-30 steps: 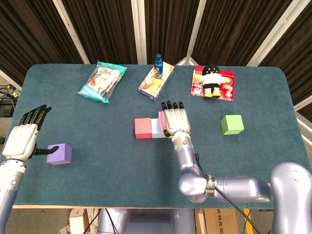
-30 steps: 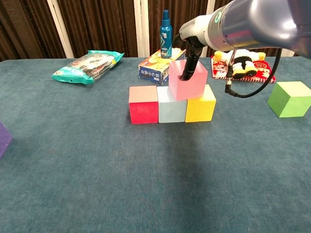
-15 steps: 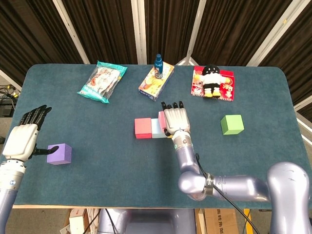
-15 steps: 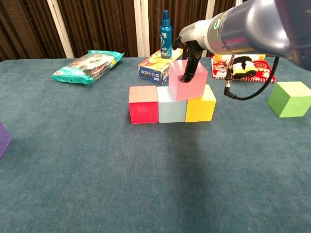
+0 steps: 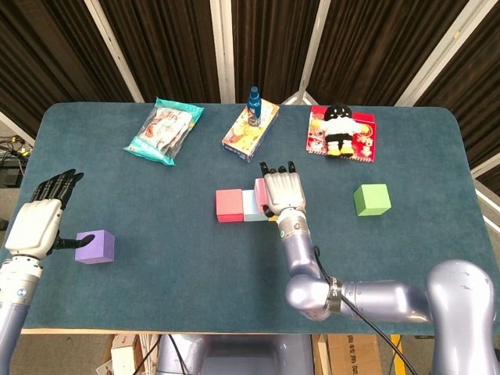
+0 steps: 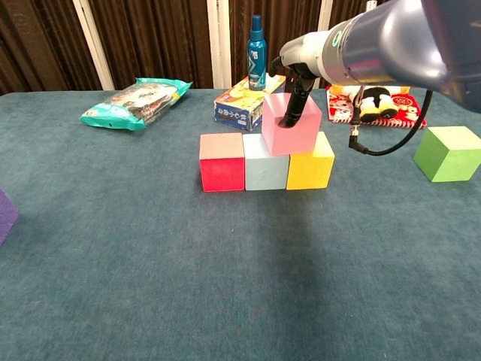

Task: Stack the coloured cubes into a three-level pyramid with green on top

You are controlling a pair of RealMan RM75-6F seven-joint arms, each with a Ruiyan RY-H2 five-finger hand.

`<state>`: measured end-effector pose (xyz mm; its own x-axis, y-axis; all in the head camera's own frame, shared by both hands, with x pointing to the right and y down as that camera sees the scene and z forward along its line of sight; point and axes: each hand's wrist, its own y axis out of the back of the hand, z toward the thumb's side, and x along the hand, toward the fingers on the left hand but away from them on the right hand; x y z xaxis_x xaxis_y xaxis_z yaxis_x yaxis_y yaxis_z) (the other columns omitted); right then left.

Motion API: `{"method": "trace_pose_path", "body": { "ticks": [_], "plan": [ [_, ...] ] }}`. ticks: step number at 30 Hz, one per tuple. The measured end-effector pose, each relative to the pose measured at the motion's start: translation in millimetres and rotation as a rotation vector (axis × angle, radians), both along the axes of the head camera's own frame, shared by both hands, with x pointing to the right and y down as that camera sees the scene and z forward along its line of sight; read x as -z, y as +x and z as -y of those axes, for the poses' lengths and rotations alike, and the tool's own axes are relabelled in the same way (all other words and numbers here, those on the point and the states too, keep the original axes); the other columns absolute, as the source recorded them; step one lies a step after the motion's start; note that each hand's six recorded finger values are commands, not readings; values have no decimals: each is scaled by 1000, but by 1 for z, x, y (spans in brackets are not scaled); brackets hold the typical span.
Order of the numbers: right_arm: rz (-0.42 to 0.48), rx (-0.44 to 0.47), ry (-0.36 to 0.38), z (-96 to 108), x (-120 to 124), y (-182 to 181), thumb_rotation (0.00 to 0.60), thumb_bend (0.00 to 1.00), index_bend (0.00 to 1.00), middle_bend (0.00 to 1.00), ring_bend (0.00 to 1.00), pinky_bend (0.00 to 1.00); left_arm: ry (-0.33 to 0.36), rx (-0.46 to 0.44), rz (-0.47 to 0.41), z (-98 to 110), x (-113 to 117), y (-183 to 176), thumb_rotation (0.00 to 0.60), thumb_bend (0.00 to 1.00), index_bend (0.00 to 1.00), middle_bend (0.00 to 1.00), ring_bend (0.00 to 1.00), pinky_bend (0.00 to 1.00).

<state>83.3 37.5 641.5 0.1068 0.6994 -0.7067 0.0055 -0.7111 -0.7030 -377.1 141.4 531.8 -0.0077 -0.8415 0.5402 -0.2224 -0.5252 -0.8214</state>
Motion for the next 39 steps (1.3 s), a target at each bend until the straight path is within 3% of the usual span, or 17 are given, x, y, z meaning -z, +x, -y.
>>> {"method": "trace_pose_path", "body": {
  "ticks": [39],
  "plan": [
    [-43, -29, 17, -5, 10, -7, 600, 343, 0, 320, 189, 0, 2, 2, -12, 0, 3, 0, 600, 110, 0, 0, 0, 18]
  ]
}}
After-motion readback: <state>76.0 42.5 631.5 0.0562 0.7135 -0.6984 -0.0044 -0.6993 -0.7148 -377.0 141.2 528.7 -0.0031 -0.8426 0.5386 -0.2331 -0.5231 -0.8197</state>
